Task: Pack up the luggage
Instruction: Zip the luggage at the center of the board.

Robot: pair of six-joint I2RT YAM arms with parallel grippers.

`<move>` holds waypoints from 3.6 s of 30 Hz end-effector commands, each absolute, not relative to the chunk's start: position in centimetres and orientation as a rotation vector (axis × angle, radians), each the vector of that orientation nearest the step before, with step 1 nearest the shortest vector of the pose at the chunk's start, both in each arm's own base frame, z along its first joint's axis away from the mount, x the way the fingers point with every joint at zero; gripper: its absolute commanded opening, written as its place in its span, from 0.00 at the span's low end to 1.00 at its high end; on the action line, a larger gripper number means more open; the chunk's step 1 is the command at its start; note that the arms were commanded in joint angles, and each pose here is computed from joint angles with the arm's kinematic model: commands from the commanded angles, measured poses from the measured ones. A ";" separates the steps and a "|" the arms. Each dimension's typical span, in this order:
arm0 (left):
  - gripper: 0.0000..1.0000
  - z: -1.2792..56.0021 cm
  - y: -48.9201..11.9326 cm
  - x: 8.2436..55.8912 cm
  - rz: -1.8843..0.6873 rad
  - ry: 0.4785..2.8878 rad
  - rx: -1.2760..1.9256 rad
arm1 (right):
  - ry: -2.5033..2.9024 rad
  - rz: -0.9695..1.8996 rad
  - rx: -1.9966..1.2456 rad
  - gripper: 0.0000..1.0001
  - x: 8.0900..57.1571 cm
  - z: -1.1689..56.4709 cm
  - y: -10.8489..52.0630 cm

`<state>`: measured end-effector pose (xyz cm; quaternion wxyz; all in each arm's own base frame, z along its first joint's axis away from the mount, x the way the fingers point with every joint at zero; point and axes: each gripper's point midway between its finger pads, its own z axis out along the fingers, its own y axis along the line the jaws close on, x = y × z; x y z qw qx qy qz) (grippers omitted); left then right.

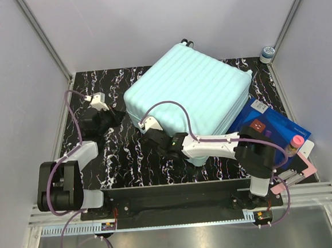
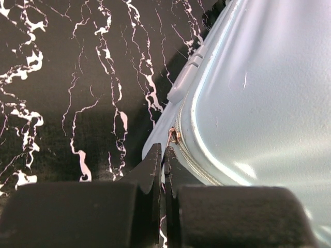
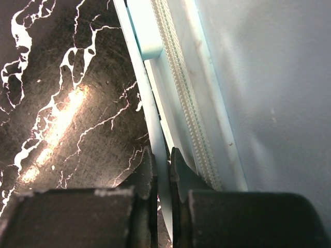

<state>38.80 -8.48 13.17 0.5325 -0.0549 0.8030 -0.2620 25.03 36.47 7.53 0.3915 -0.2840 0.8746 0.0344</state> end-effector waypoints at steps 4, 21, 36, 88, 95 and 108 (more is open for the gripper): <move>0.00 16.4 -2.0 43.3 -0.278 1.767 -0.262 | 2.521 -0.419 -0.626 0.00 21.1 2.8 22.9; 0.00 16.3 -2.9 42.3 -0.273 1.776 -0.231 | 2.296 -0.148 -1.019 0.00 21.1 4.3 32.1; 0.00 15.0 -2.6 38.6 -0.268 1.807 -0.265 | 2.053 0.173 -1.417 0.00 14.8 5.9 39.7; 0.00 15.2 -3.4 40.0 -0.329 1.798 -0.188 | 2.013 0.411 -0.610 0.93 16.8 31.3 31.0; 0.00 15.4 -3.4 40.0 -0.332 1.791 -0.188 | 2.018 0.272 0.086 0.93 26.1 34.8 16.7; 0.00 15.5 -2.8 40.0 -0.325 1.778 -0.201 | 2.094 0.127 0.895 0.97 28.2 21.2 -2.4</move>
